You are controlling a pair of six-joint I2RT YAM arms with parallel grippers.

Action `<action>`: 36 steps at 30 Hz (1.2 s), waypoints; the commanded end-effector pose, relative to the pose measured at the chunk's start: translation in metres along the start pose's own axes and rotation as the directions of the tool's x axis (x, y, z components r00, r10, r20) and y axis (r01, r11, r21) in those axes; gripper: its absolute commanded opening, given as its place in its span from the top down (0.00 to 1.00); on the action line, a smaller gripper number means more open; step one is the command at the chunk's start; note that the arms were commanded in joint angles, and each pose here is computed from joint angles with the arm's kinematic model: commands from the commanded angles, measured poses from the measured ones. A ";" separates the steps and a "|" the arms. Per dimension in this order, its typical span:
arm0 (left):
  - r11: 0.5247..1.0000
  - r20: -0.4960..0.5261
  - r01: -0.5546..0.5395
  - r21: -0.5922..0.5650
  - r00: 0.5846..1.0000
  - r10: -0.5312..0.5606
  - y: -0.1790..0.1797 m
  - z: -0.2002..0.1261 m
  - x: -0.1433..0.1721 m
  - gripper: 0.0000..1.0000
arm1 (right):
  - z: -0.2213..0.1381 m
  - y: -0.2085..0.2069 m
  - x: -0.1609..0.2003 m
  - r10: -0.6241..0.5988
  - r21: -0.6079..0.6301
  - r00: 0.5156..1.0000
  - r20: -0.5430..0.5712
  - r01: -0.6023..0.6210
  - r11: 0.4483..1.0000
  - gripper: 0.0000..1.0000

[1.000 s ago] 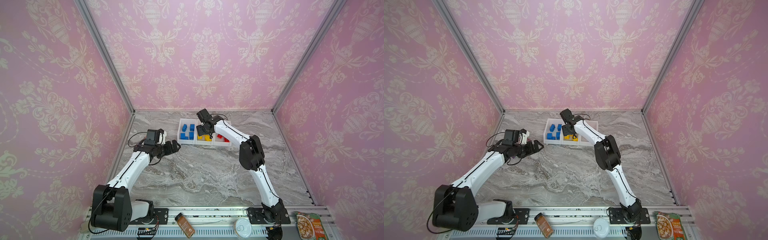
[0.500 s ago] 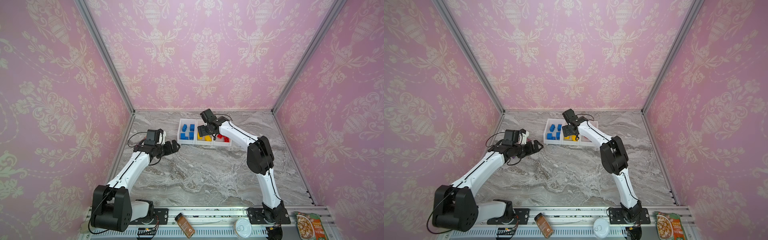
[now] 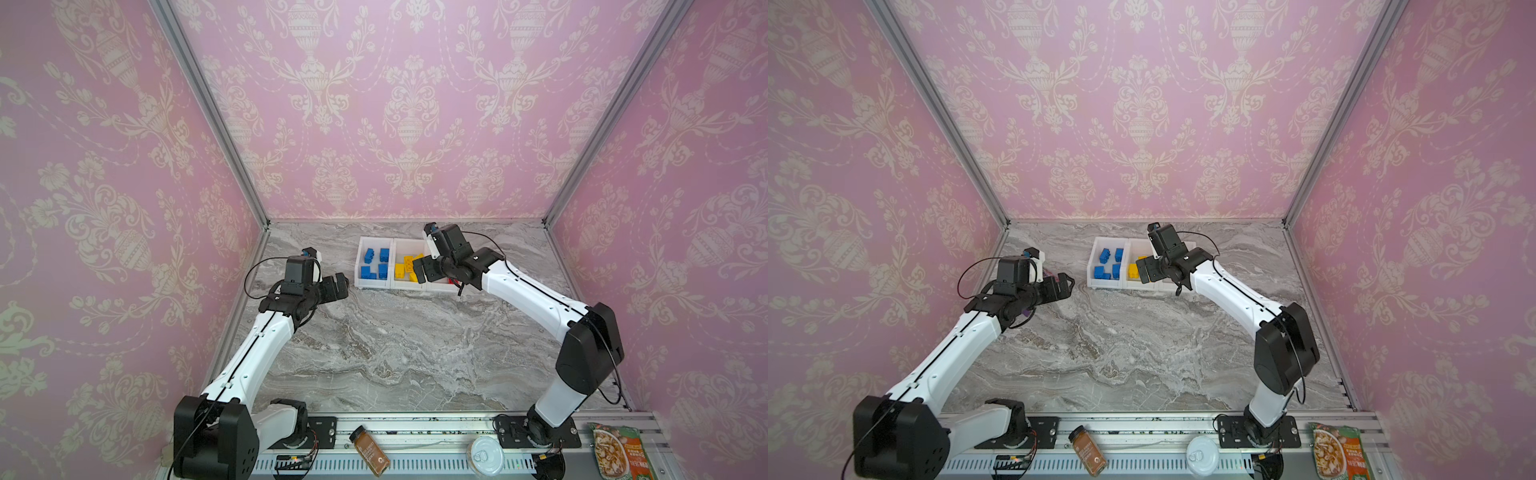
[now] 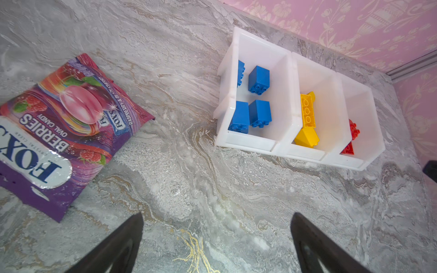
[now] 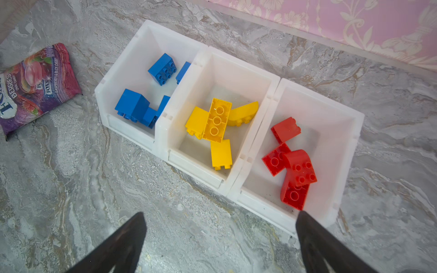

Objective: Sort the legos into containers by color
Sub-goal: Reset both arms

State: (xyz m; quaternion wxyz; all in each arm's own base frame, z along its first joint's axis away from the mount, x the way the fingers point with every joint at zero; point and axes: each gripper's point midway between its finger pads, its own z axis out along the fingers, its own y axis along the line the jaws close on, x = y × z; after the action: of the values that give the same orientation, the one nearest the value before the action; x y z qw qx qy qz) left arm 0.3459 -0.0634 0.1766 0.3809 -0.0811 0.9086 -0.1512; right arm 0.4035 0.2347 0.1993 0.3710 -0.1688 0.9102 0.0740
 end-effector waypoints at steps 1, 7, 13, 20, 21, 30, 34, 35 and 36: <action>0.994 0.134 -0.072 -0.086 0.987 0.083 0.015 -0.006 -0.022 0.01 | -0.015 -0.013 -0.002 -0.036 0.027 0.997 0.065 0.035 0.999 0.00; 0.973 0.284 -0.150 -0.176 0.938 0.196 0.027 -0.011 -0.041 0.01 | -0.021 -0.067 0.031 0.013 0.114 0.998 0.066 -0.021 0.993 0.00; 0.948 0.357 -0.228 -0.222 0.886 0.296 0.037 0.000 -0.036 0.01 | -0.024 -0.130 0.067 0.086 0.221 0.985 0.149 -0.117 0.968 0.00; 0.931 0.360 -0.226 -0.288 0.875 0.324 0.061 0.014 -0.019 0.01 | -0.023 -0.189 0.104 0.163 0.300 0.955 0.246 -0.235 0.925 0.00; 0.933 0.364 -0.225 -0.282 0.875 0.321 0.062 0.016 -0.017 0.01 | -0.023 -0.194 0.109 0.154 0.319 0.954 0.258 -0.234 0.918 0.00; 0.928 0.381 -0.193 -0.319 0.871 0.312 0.088 0.031 -0.005 0.01 | -0.020 -0.222 0.133 0.130 0.384 0.941 0.314 -0.251 0.889 0.00; 0.925 0.426 -0.185 -0.332 0.845 0.322 0.095 0.036 -0.010 0.01 | -0.019 -0.218 0.134 0.091 0.366 0.925 0.368 -0.234 0.901 0.00; 0.923 0.429 -0.186 -0.336 0.843 0.326 0.097 0.038 -0.010 0.01 | -0.017 -0.217 0.134 0.084 0.360 0.924 0.373 -0.227 0.905 0.00; 0.921 0.429 -0.186 -0.343 0.841 0.330 0.099 0.041 -0.010 0.01 | -0.015 -0.215 0.135 0.077 0.353 0.924 0.376 -0.220 0.910 0.00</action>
State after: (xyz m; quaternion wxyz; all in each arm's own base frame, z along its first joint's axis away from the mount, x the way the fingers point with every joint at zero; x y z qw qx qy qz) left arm 0.3716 0.0147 0.1114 0.5609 -0.0477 0.8256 0.0389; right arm 0.3733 -0.0082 0.1029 0.5104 0.0144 0.8580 -0.0554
